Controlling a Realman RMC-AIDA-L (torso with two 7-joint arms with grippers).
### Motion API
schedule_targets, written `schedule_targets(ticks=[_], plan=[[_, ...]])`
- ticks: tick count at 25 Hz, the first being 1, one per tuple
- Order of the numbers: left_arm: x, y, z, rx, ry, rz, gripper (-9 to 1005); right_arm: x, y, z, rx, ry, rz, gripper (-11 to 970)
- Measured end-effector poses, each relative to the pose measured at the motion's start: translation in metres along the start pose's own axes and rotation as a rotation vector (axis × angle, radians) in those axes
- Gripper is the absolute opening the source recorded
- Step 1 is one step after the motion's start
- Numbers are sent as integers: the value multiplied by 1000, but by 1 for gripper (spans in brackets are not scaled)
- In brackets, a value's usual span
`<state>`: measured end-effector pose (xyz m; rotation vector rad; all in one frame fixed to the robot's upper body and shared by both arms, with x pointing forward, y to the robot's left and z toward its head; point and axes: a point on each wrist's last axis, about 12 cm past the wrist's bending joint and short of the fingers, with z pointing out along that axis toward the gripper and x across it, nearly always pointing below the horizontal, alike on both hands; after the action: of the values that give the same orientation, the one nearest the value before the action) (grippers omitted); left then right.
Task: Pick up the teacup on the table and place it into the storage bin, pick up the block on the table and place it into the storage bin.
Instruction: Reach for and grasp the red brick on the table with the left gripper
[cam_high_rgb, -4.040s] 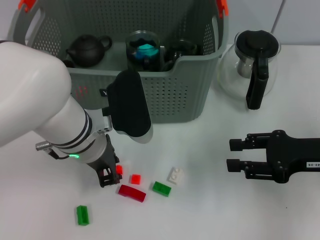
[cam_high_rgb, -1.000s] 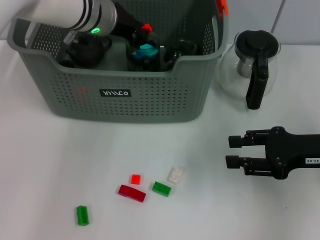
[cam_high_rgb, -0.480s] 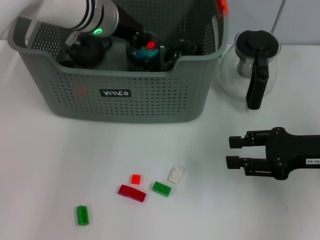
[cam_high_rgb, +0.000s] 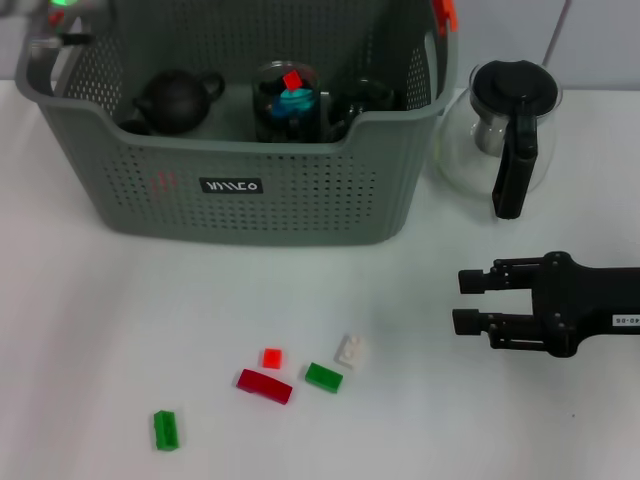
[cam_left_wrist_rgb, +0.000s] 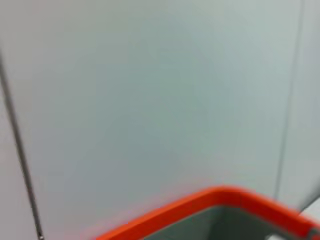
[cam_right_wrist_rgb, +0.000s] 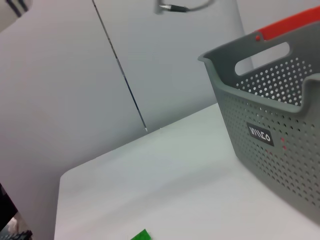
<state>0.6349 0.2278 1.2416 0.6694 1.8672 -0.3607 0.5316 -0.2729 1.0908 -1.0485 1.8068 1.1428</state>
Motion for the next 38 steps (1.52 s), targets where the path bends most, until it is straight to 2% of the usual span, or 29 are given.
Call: schedule_targets(ticks=[1,4,8,11,15,17,24,27,29,34,38], plan=[[2,5,-16,18,-27,-38,602,0,0,0,0,0,0,593],[11,12,-46,70,-62,-109,671,-1,0,1,-3,3,-3,593],[34,14,-88,217,-96,-177,739,-1,0,1,-6,4,-4,593],[52,10,-109,307,-61,-141,734,-2,0,1,-8,4,-5,593],[76,-3,-127,412,5,-7,730,-3,0,2,-13,4,-7,593],[85,-9,-130,430,15,23,727,-3,0,2,-14,3,-6,593],[111,-16,-122,494,90,-7,719,0,1,0,-11,3,4,593],[120,-20,-115,515,197,37,716,1,1,0,-11,3,5,593],[124,-22,-107,521,314,51,714,1,1,1,-13,8,5,593],[120,-29,-88,520,558,57,708,0,1,3,-19,21,0,592],[116,-36,-77,511,652,92,703,1,1,5,-21,26,-3,592]])
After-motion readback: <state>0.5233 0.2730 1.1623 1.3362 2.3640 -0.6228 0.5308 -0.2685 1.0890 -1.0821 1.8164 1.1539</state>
